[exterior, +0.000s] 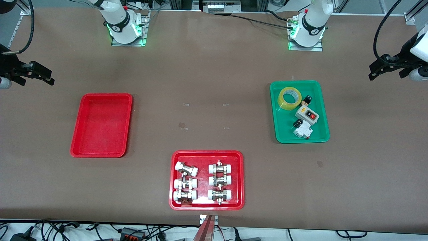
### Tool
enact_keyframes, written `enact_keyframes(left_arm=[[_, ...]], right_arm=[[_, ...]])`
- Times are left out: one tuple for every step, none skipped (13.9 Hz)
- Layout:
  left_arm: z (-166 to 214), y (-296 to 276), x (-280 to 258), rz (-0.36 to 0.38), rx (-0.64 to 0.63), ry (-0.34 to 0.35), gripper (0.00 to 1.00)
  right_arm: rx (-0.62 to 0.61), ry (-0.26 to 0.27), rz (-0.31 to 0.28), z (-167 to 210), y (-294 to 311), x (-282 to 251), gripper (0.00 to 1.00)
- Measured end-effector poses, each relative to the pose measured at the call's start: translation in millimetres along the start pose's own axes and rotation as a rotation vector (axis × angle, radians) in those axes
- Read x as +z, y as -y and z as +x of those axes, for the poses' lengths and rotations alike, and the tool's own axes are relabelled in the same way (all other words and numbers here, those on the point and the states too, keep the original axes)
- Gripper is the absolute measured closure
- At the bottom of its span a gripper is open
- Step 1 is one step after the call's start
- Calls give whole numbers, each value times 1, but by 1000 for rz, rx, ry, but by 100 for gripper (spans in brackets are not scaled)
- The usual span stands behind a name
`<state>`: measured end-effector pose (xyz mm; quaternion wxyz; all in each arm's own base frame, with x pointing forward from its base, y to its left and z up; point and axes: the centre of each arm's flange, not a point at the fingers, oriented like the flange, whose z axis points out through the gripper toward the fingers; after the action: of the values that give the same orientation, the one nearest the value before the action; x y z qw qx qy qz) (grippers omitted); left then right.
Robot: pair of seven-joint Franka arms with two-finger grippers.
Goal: Left arm passes tape to right arm into tray
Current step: 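Move the left gripper over the green tray toward the tape roll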
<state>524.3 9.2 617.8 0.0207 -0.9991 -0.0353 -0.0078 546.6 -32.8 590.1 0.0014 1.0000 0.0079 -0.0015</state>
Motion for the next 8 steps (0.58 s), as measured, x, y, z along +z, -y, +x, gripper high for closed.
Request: enact_keyframes(left_arm=[[0, 0, 0, 0, 0, 1, 0], [1, 0, 1, 0, 0, 2, 0], [1, 0, 2, 0, 0, 4, 0], [2, -1, 3, 0, 2, 7, 0], [2, -3, 7, 0, 5, 16, 0], [3, -6, 16, 0, 12, 36, 0], [2, -14, 30, 2, 24, 68, 0], [0, -23, 49, -1, 30, 106, 0]], right_arm=[[0, 0, 0, 0, 0, 0, 0], [0, 0, 0, 0, 0, 0, 0], [0, -1, 0, -1, 0, -1, 0], [0, -2, 0, -1, 0, -2, 0], [0, -4, 0, -2, 0, -3, 0], [0, -5, 0, -2, 0, -3, 0], [0, -4, 0, -2, 0, -3, 0], [0, -4, 0, -2, 0, -3, 0]])
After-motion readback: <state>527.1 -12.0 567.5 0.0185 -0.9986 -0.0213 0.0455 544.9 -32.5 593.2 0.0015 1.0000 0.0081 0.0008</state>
